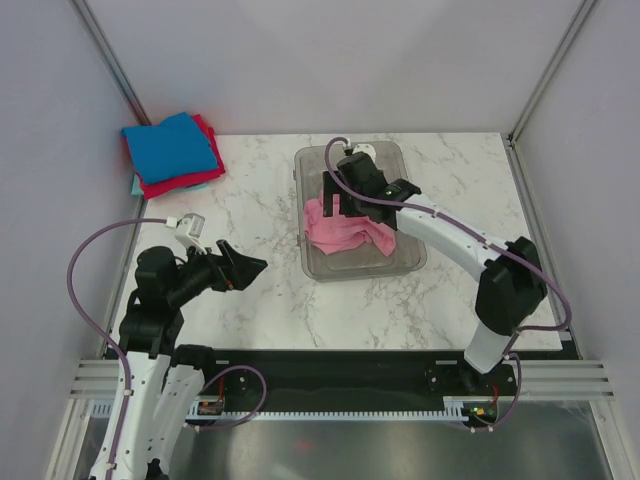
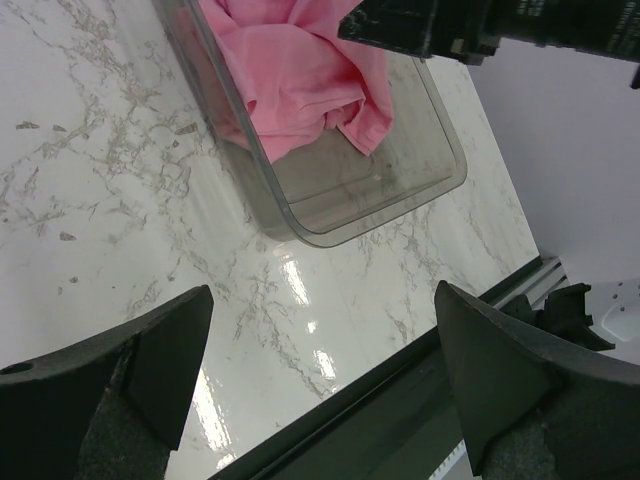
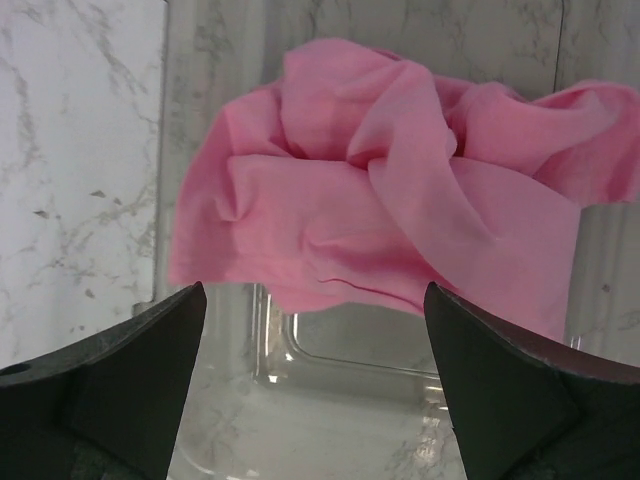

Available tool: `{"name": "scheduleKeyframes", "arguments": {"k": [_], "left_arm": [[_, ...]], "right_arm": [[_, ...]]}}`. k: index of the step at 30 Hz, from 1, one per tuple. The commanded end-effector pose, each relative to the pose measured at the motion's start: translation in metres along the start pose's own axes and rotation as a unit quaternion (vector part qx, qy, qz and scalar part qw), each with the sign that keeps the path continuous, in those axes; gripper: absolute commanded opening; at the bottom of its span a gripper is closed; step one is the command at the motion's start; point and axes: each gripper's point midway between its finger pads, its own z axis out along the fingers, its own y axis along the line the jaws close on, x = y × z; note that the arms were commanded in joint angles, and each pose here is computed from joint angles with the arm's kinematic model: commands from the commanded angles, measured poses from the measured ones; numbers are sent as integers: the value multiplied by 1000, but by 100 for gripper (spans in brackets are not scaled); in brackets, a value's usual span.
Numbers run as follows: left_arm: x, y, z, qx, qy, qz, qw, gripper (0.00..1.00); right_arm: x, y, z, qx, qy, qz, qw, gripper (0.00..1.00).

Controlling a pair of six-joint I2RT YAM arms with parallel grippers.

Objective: Fold and stack the t-shirts

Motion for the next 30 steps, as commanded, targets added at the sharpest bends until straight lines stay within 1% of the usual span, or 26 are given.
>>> {"name": "scheduleKeyframes", "arguments": {"k": [1, 3, 9, 12, 13, 15, 16, 17, 19, 20, 22, 25, 26, 27, 28, 29, 30], "left_arm": [[-3, 0, 1, 3, -4, 25, 1000, 100], [-3, 1, 1, 3, -4, 25, 1000, 100], [-4, 1, 1, 2, -5, 26, 1000, 100], [-4, 1, 2, 1, -5, 25, 1000, 100], [-3, 2, 2, 0, -5, 25, 1000, 100], [-3, 2, 2, -1, -4, 25, 1000, 100], [-4, 2, 2, -2, -5, 25, 1000, 100], [-4, 3, 2, -2, -5, 24, 1000, 100], [-4, 4, 3, -6, -5, 24, 1000, 100], [-4, 4, 3, -6, -5, 24, 1000, 100], [-5, 8, 3, -16, -8, 23, 1000, 100], [-9, 16, 3, -40, -16, 20, 999, 100], [-11, 16, 3, -43, -17, 21, 999, 100], [-12, 17, 4, -46, -16, 20, 999, 100], [-13, 21, 7, -55, -10, 16, 998, 100], [-18, 20, 9, -57, -10, 15, 998, 100], [-22, 20, 11, -59, -10, 14, 998, 100]], "right_arm": [[2, -16, 24, 36, 22, -3, 999, 98], [11, -27, 39, 72, 39, -10, 997, 98], [45, -47, 76, 122, 91, -26, 988, 98], [65, -50, 93, 131, 121, -33, 983, 98], [71, -49, 97, 127, 130, -33, 983, 96], [81, -52, 105, 129, 143, -40, 980, 82], [82, -53, 107, 130, 145, -43, 980, 72], [85, -54, 109, 131, 148, -48, 979, 45], [86, -54, 111, 128, 152, -52, 979, 23], [82, -51, 108, 121, 150, -51, 980, 0], [62, -46, 98, 113, 130, -54, 983, 0], [-3, -33, 54, 93, 62, -46, 993, 0], [-30, -32, 24, 88, 34, -41, 995, 0], [-64, -28, -1, 85, -6, -33, 996, 0], [-83, -30, -22, 88, -30, -33, 995, 0], [-106, -34, -62, 86, -63, -26, 994, 0], [-129, -39, -90, 94, -99, -16, 991, 0]]}}
